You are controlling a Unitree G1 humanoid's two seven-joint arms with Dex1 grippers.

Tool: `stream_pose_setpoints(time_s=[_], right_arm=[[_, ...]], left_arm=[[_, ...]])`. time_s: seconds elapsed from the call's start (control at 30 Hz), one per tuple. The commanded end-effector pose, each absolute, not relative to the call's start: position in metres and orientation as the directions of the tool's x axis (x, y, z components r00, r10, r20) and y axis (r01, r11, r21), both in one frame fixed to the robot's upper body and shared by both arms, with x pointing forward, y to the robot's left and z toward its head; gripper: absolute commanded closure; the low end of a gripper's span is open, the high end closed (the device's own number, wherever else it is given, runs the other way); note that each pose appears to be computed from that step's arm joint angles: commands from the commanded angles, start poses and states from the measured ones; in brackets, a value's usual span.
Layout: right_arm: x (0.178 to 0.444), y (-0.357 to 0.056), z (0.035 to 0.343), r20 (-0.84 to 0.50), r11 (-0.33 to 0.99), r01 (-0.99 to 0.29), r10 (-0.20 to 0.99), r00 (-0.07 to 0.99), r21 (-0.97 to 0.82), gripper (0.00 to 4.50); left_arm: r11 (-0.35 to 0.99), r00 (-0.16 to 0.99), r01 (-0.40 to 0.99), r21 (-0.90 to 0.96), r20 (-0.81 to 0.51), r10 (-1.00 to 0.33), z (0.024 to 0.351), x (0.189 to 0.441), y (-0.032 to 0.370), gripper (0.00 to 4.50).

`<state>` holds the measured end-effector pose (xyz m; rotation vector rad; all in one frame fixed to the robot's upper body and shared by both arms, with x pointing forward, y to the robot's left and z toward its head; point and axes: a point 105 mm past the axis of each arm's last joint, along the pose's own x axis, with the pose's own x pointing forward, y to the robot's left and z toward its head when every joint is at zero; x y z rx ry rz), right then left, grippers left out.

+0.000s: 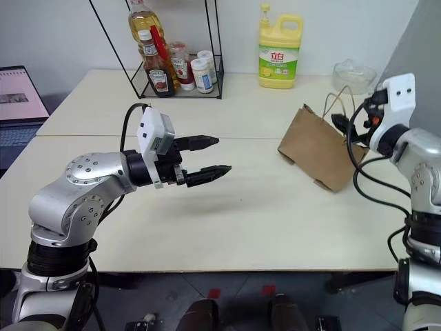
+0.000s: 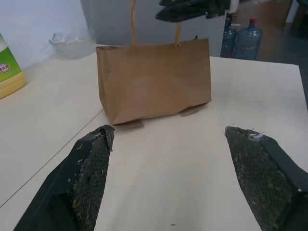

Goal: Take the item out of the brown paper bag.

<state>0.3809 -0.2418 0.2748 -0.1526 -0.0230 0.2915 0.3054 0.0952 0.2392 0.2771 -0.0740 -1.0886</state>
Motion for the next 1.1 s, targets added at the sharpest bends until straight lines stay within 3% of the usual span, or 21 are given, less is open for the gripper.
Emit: stream_pose_setpoints(time_s=[0.03,0.13,0.43,0.5,0.87,1.1], right_arm=[[0.380,-0.238,0.291,0.042,0.935,-0.300,0.313,0.949,-0.189,0.00],[0.380,-0.235,0.295,0.040,0.932,-0.306,0.319,0.947,-0.194,0.63],[0.381,-0.230,0.304,0.026,0.922,-0.322,0.335,0.942,-0.215,3.93],[0.382,-0.230,0.305,0.019,0.919,-0.324,0.336,0.942,-0.224,4.49],[0.385,-0.223,0.326,0.005,0.797,-0.396,0.448,0.894,-0.456,4.49],[0.398,-0.191,0.352,0.031,0.676,-0.438,0.562,0.826,-0.593,4.49]], left_arm=[[0.437,0.468,0.849,0.296,-0.040,-0.883,0.250,0.305,0.098,0.57],[0.443,0.474,0.847,0.294,-0.040,-0.879,0.248,0.306,0.100,0.54],[0.449,0.483,0.842,0.298,-0.046,-0.875,0.244,0.306,0.104,0.54],[0.451,0.485,0.842,0.297,-0.048,-0.873,0.243,0.306,0.105,0.54],[0.521,0.538,0.829,0.202,-0.035,-0.842,0.243,0.307,0.128,0.54],[0.577,0.591,0.804,0.144,-0.079,-0.803,0.227,0.303,0.150,0.54]])
